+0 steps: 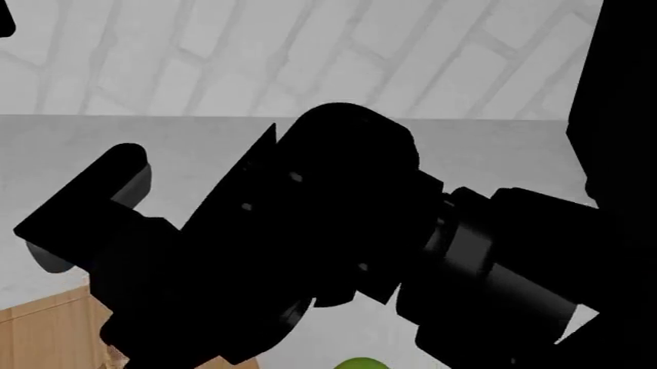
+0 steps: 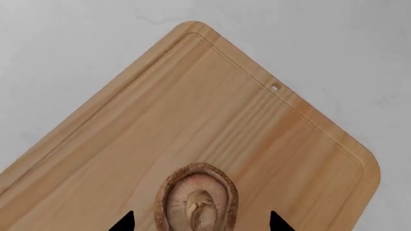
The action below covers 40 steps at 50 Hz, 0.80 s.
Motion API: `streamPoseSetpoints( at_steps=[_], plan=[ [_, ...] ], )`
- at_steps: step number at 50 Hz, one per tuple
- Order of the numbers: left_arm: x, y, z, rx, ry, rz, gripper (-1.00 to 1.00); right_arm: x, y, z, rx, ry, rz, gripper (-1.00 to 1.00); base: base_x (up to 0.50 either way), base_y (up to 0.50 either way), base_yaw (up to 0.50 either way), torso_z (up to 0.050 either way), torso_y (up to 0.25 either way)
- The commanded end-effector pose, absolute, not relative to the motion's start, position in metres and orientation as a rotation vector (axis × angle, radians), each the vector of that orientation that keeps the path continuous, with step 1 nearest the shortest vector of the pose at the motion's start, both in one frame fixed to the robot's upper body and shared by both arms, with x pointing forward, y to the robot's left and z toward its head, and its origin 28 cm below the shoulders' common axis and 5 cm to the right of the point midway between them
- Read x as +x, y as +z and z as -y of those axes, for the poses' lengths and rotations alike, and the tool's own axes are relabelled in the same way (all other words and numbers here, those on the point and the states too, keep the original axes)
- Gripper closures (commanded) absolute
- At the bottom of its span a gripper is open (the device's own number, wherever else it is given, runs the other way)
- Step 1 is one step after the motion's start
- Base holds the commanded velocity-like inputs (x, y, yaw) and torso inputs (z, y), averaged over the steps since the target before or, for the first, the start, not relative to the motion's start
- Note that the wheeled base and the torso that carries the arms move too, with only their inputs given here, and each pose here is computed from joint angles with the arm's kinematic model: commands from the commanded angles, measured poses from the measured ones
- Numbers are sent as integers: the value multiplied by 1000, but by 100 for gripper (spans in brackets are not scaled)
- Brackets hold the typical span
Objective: Clear the non-vegetable object off the cutting board and place the vegetables onto it.
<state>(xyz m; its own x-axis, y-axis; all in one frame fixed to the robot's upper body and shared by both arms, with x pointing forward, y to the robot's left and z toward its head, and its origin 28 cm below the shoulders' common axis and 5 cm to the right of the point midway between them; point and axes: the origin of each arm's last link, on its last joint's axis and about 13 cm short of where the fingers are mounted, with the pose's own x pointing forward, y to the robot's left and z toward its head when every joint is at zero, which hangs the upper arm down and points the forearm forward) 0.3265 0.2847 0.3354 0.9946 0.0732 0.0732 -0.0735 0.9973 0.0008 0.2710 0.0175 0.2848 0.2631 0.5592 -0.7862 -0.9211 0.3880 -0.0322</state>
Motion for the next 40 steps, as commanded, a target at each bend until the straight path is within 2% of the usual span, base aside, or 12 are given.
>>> streamPoseSetpoints(
  at_steps=[1,22,40],
  plan=[
    [326,341,-280,-30,8,101,-100,251,311,-10,-538,1102,-671,-100,0,0,0,0,0],
    [328,344,-275,-15,0,103,-100,205,341,34,-490,988,-481,-100,0,0,0,0,0],
    [329,341,-270,-16,-18,96,-100,182,349,79,-389,792,-442,-100,0,0,0,0,0]
  ],
)
